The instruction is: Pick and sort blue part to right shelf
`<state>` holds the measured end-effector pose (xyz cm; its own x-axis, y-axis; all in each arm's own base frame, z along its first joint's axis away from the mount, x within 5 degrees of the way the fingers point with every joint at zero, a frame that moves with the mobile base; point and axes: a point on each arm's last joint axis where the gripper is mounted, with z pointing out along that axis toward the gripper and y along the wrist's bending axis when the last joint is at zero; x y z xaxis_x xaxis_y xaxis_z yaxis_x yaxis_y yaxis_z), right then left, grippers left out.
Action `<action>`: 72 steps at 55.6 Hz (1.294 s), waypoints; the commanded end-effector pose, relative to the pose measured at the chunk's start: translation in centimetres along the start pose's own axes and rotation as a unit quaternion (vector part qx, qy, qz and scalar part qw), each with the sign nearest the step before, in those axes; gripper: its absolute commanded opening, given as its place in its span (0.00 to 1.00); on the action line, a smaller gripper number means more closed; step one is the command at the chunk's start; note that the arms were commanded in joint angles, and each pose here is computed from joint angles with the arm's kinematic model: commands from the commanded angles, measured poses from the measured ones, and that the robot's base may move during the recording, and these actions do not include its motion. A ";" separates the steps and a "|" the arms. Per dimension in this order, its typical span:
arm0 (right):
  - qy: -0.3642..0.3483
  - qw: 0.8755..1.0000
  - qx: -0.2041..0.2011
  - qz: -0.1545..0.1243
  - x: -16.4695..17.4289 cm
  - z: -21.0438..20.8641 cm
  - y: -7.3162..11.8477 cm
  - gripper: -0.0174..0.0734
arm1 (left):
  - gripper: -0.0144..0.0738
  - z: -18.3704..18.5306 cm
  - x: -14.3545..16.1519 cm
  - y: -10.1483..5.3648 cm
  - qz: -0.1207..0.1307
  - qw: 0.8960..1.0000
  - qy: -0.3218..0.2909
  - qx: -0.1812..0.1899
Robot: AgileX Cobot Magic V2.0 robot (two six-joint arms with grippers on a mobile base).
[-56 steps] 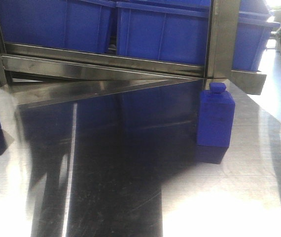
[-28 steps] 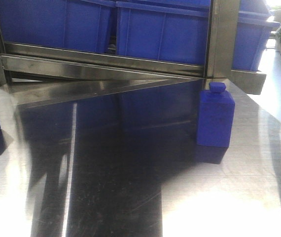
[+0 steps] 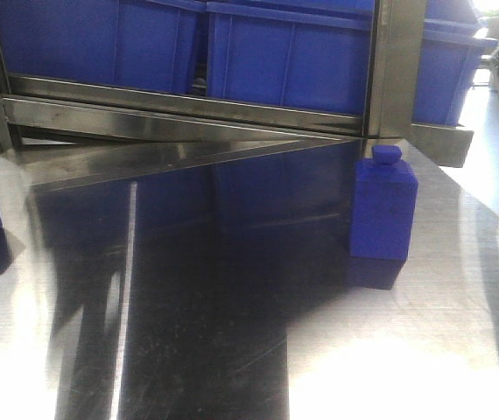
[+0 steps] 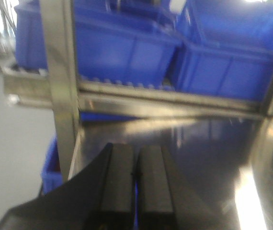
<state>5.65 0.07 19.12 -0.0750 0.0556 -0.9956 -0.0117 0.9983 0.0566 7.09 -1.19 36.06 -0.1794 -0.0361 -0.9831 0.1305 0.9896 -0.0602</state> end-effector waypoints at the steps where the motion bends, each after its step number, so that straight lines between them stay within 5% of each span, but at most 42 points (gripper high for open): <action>1: -0.057 0.998 -0.004 -0.010 -1.1 -0.2 0.1 0.25 | 0.51 1.8 -2.3 -0.2 -0.017 0.999 0.024 0.012; 12: -0.057 0.998 -0.004 -0.010 -1.1 -0.2 0.1 0.25 | 0.74 7.5 -3.0 0.2 -0.025 0.990 0.138 0.013; 26: -0.057 0.998 -0.004 -0.010 -1.1 -0.2 0.1 0.25 | 0.78 14.5 -3.3 0.8 -0.018 0.963 0.269 0.012; 38: -0.057 0.998 -0.004 -0.010 -1.1 -0.2 0.1 0.25 | 0.78 20.4 -1.9 1.4 -0.015 0.923 0.385 0.014; 46: -0.058 0.998 -0.004 -0.010 -1.1 -0.2 0.1 0.25 | 0.78 23.3 -0.3 1.7 -0.019 0.908 0.417 0.012; 72: -0.068 0.998 -0.006 -0.009 -1.3 -0.3 0.1 0.25 | 0.78 27.3 3.1 2.4 -0.029 0.897 0.440 -0.001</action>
<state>5.66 0.07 19.22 -0.0634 0.0557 -0.9964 -0.0129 0.9983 0.0567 33.01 -2.42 26.18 -0.9265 0.0589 -0.3717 0.0992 0.9910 -0.0900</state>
